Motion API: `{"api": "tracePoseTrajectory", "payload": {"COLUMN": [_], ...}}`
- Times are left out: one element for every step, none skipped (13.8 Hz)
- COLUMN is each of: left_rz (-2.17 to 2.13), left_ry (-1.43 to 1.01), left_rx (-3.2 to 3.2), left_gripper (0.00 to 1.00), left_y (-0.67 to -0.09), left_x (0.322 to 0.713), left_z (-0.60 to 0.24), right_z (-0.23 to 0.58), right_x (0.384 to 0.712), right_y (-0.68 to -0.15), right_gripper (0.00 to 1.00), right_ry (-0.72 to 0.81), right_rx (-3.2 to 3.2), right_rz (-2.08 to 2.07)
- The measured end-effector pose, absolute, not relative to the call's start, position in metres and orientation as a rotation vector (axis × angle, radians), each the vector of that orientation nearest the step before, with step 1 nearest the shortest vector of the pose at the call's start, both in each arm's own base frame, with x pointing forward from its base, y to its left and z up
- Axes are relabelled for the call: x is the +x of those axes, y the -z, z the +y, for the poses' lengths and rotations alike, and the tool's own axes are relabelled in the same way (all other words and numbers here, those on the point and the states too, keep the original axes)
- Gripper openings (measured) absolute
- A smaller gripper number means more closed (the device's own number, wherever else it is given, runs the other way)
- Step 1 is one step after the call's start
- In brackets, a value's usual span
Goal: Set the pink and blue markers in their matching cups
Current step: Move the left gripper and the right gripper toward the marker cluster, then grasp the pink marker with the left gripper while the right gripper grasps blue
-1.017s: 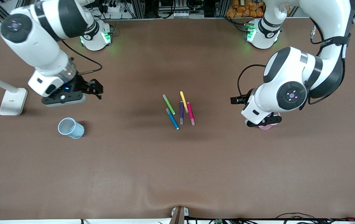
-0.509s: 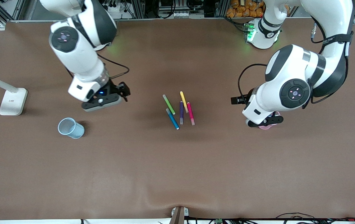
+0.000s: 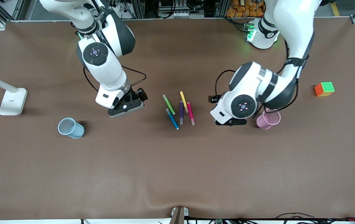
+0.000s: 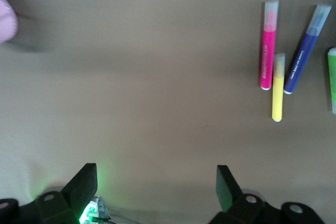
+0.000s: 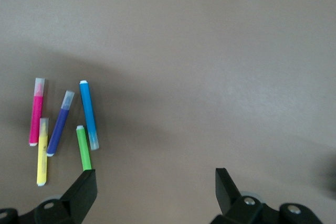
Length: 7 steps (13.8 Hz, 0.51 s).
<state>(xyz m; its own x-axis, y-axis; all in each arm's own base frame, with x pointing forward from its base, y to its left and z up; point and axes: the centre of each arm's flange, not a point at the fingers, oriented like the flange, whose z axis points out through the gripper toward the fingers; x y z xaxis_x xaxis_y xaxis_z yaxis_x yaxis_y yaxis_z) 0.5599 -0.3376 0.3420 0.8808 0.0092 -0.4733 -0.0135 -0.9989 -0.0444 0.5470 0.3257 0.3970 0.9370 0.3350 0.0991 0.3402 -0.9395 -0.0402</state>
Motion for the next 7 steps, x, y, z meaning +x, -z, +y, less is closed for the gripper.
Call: {"api": "tracePoseTrajectory", "payload": {"left_rz": [-0.014, -0.028, -0.037, -0.042, -0.047, -0.051, -0.054], "left_ry": [-0.797, -0.832, -0.857, -0.875, -0.883, -0.884, -0.889], "left_rx": [-3.016, -3.022, -3.022, -3.019, -3.019, -3.022, -3.022], "left_gripper": [1.0, 1.0, 1.0, 1.0, 1.0, 1.0, 1.0], "left_y": [-0.338, -0.332, -0.325, -0.319, -0.313, -0.308, -0.303], "left_x": [0.56, 0.56, 0.56, 0.561, 0.561, 0.562, 0.563], "left_z": [-0.338, -0.338, -0.338, -0.338, -0.338, -0.338, -0.339], "right_z": [0.327, 0.329, 0.331, 0.333, 0.337, 0.341, 0.346], "right_x": [0.549, 0.552, 0.554, 0.556, 0.559, 0.561, 0.562], "right_y": [-0.384, -0.37, -0.358, -0.347, -0.339, -0.331, -0.323], "right_gripper": [1.0, 1.0, 1.0, 1.0, 1.0, 1.0, 1.0], "right_ry": [0.124, 0.104, 0.086, 0.08, 0.091, 0.11, 0.133], "right_rx": [-3.039, -3.042, -3.045, -3.045, -3.039, -3.031, -3.022], "right_rz": [-0.53, -0.531, -0.532, -0.534, -0.536, -0.537, -0.533]}}
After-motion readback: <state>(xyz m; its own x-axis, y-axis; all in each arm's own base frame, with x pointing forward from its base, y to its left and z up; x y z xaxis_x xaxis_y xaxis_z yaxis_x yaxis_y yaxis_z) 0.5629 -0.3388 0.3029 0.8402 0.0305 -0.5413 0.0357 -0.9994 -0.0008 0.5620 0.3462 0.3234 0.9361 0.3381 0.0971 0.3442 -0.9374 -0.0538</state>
